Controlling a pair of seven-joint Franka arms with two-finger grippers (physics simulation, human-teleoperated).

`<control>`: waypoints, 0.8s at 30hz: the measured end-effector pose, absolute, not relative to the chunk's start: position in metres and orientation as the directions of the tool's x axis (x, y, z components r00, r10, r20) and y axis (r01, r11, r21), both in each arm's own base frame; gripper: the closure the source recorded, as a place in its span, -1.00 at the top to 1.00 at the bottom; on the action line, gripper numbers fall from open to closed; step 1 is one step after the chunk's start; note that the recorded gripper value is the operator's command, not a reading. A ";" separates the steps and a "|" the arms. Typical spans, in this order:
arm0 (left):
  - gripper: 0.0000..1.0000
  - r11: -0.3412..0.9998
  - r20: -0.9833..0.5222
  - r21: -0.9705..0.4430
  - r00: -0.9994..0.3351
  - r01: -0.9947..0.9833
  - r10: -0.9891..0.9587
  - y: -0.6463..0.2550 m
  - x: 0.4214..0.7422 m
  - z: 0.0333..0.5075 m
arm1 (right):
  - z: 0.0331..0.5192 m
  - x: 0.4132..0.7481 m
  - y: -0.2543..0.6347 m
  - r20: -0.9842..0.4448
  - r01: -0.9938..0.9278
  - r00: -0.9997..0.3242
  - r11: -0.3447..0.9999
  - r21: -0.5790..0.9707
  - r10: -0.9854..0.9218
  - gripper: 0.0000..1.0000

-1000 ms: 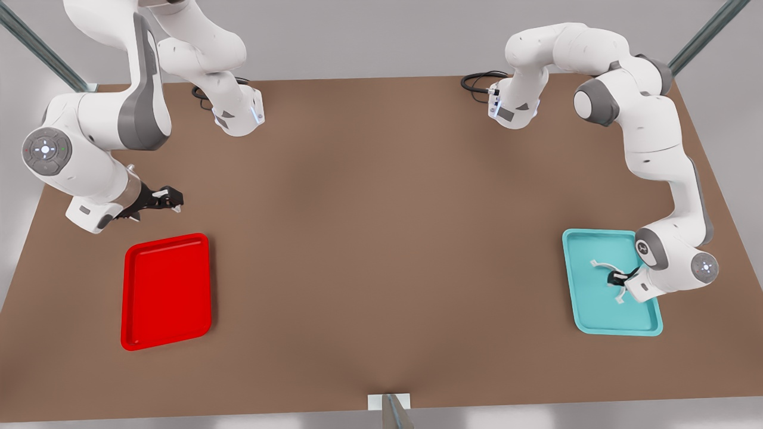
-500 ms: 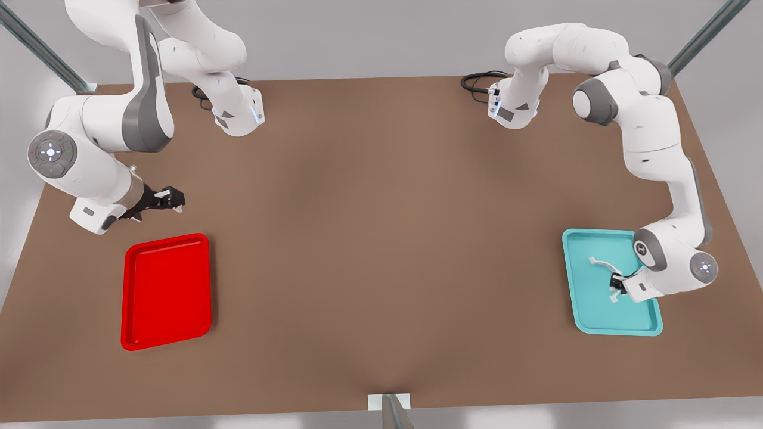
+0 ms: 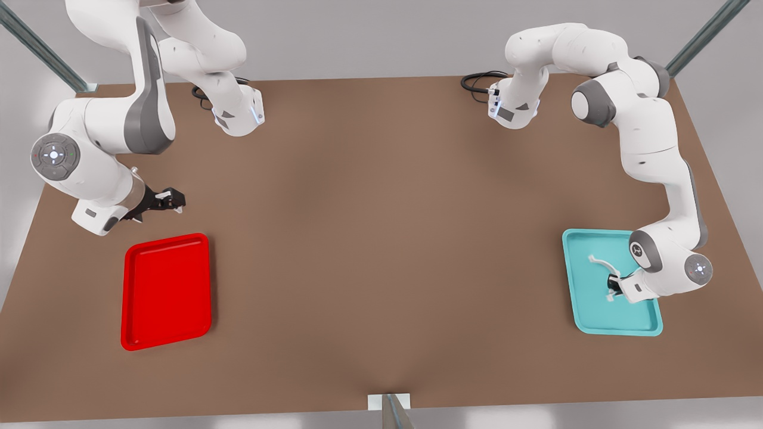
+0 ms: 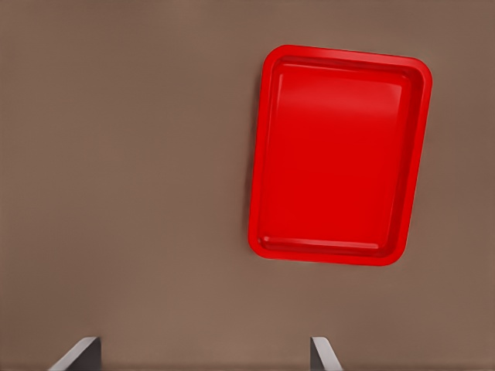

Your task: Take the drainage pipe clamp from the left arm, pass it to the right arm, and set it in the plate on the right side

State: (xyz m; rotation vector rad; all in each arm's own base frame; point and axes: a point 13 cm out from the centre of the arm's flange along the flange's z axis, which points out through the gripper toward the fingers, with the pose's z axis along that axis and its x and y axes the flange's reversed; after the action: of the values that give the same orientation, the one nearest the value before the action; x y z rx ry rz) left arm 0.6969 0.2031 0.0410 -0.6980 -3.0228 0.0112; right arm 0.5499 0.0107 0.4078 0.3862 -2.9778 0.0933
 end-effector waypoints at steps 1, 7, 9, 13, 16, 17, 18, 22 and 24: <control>-0.50 0.899 0.036 -0.015 -0.898 0.438 0.439 0.203 0.697 0.041 | 0.407 0.550 0.011 0.144 -0.259 -0.957 0.965 -0.044 -0.250 1.00; -0.49 0.898 0.037 -0.016 -0.897 0.440 0.440 0.203 0.697 0.038 | 0.404 0.549 0.011 0.148 -0.263 -0.956 0.964 -0.043 -0.254 1.00; -0.48 0.897 0.038 -0.017 -0.897 0.441 0.441 0.203 0.696 0.037 | 0.403 0.549 0.011 0.149 -0.264 -0.955 0.964 -0.043 -0.255 1.00; -0.57 0.897 0.038 -0.016 -0.896 0.442 0.442 0.203 0.697 0.036 | 0.403 0.548 0.010 0.149 -0.265 -0.955 0.963 -0.042 -0.256 1.00; -0.57 0.897 0.036 -0.012 -0.896 0.442 0.442 0.202 0.698 0.037 | 0.402 0.549 0.010 0.149 -0.265 -0.955 0.963 -0.043 -0.257 1.00; -0.57 0.897 0.035 -0.011 -0.896 0.442 0.442 0.202 0.699 0.038 | 0.402 0.549 0.010 0.149 -0.266 -0.955 0.963 -0.043 -0.257 1.00; -0.57 0.896 0.035 -0.010 -0.896 0.443 0.443 0.201 0.699 0.039 | 0.402 0.549 0.010 0.149 -0.266 -0.955 0.963 -0.043 -0.257 1.00; -0.57 0.893 0.029 0.000 -0.893 0.449 0.449 0.194 0.705 0.050 | 0.402 0.549 0.010 0.148 -0.267 -0.955 0.963 -0.043 -0.258 1.00; -0.57 0.893 0.025 0.003 -0.893 0.450 0.450 0.189 0.708 0.060 | 0.402 0.549 0.010 0.147 -0.268 -0.955 0.963 -0.043 -0.259 1.00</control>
State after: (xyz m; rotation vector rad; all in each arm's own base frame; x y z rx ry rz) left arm 0.7079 0.1886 0.0605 -0.7208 -3.0335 -0.0141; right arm 0.5489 0.0104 0.4022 0.4007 -2.9724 0.0937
